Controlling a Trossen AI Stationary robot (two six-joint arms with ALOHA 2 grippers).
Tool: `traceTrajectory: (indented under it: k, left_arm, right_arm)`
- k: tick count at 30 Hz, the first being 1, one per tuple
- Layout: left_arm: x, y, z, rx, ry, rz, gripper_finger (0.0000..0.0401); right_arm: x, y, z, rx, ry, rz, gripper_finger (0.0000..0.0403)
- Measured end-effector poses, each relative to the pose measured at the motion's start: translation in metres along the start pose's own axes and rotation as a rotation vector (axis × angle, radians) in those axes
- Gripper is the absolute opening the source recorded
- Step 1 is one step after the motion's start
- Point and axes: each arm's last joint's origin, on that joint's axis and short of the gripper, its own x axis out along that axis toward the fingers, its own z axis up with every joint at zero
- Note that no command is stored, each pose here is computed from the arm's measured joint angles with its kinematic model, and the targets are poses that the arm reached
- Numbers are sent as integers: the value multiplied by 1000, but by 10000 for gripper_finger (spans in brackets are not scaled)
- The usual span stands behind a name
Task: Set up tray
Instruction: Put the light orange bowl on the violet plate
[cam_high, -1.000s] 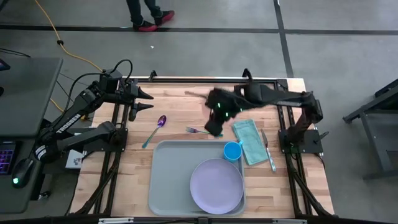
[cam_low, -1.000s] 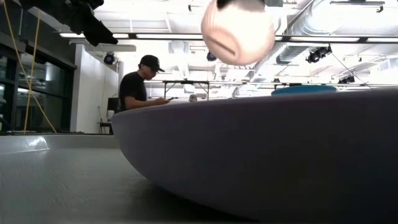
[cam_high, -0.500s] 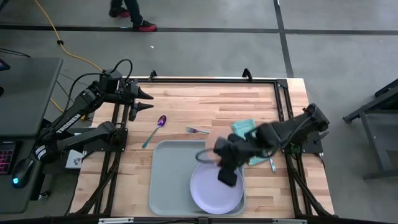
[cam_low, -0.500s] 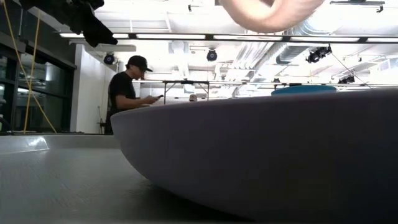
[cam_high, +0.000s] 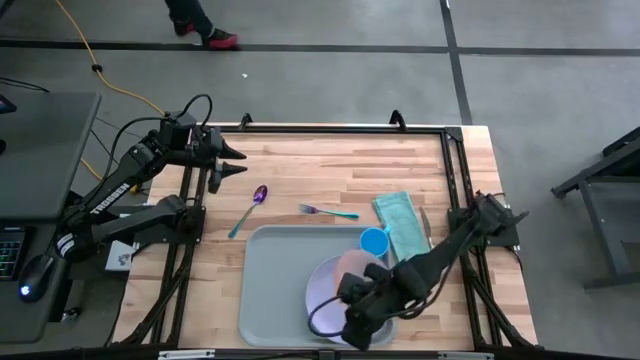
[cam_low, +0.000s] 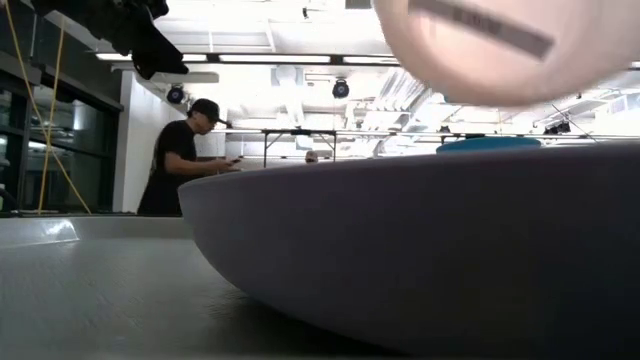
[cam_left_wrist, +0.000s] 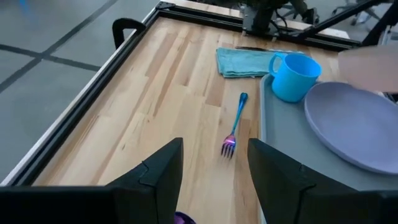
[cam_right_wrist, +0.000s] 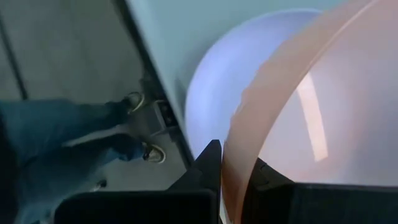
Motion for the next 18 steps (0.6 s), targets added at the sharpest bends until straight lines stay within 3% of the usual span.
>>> traceTrajectory:
  k: [7, 18]
  left_arm:
    - [0, 0, 0, -53, 2, 7, 211]
    - [0, 0, 0, -63, 2, 10, 211]
  right_arm:
    - [53, 1, 5, 184, 59, -51, 0]
    - [106, 3, 2, 316, 146, -57, 1]
